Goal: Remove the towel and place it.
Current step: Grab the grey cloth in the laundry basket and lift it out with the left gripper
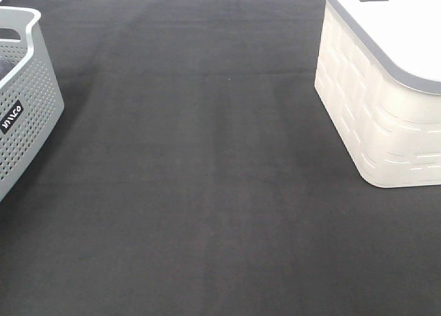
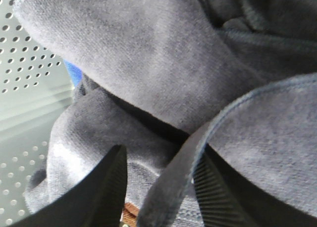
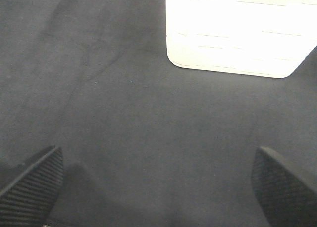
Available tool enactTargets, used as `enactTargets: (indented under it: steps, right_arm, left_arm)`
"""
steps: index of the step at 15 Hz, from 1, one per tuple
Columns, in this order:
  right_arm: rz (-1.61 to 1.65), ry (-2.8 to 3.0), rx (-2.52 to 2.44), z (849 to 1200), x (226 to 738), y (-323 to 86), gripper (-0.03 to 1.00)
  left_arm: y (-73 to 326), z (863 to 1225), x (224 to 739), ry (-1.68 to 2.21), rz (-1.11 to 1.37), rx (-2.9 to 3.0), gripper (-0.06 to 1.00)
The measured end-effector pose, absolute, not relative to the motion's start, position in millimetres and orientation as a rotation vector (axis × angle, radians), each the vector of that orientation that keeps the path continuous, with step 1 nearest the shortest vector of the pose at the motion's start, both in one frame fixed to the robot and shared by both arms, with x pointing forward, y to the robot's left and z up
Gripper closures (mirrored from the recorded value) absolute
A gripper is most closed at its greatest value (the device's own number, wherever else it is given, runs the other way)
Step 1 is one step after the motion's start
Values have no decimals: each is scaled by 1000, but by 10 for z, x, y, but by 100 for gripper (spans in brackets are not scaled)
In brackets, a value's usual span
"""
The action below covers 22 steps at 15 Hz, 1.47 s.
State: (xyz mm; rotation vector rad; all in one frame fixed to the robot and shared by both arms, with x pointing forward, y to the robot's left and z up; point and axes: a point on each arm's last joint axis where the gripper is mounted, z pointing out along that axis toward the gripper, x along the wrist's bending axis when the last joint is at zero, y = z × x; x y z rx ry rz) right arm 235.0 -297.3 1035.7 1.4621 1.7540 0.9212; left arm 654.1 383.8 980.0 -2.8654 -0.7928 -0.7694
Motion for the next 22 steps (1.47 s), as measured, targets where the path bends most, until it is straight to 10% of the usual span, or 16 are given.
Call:
enactTargets:
  steps: [22]
  right_arm:
    - [921, 1754, 1462, 10357, 2350, -2973, -1]
  left_arm:
    - [3835, 9788, 6517, -805, -725, -2871, 69]
